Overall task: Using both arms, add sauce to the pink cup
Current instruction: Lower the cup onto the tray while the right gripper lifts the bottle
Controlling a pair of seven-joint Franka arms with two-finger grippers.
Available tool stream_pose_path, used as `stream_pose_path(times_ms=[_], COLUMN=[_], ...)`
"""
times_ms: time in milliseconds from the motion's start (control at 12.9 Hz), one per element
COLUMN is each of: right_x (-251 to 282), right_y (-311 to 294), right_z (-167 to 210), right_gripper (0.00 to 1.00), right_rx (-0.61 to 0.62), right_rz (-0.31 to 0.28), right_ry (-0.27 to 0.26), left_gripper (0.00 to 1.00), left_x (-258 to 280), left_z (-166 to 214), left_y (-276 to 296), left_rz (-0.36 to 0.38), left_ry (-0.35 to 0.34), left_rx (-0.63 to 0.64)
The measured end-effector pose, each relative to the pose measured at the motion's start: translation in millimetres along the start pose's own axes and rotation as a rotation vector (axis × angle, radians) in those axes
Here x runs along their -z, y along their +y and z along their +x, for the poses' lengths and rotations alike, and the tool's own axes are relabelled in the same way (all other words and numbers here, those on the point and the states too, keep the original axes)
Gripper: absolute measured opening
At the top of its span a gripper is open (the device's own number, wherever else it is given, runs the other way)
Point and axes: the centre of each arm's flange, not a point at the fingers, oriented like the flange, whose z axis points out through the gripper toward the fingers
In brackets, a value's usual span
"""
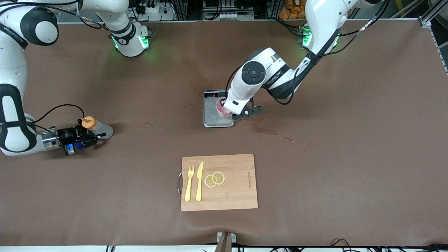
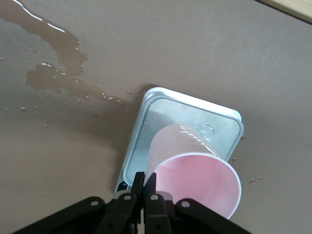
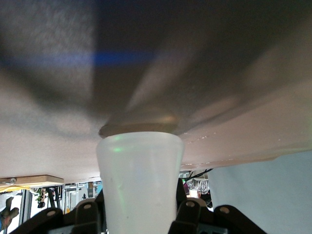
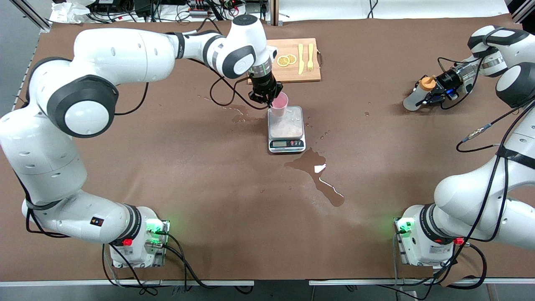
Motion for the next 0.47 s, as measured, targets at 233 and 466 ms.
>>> stream_pose_path(times_ms=[233,466], right_x=[-3,-4], right_y=[-9,-20], right_z=[-7,-23], right_gripper=[0.52,0.52], right_rx=[-0.020,-0.039], right_rz=[-0.011,-0.025], right_ry=[0.008,0.021], left_gripper=[0.03,0.03], left_x=[-6,-15], left_z=[2,0], left_y=[5,7], left_rz=[-0.018,-0.015], left_ry=[0.029,0.053], left_rx=[-0.010,-0.025])
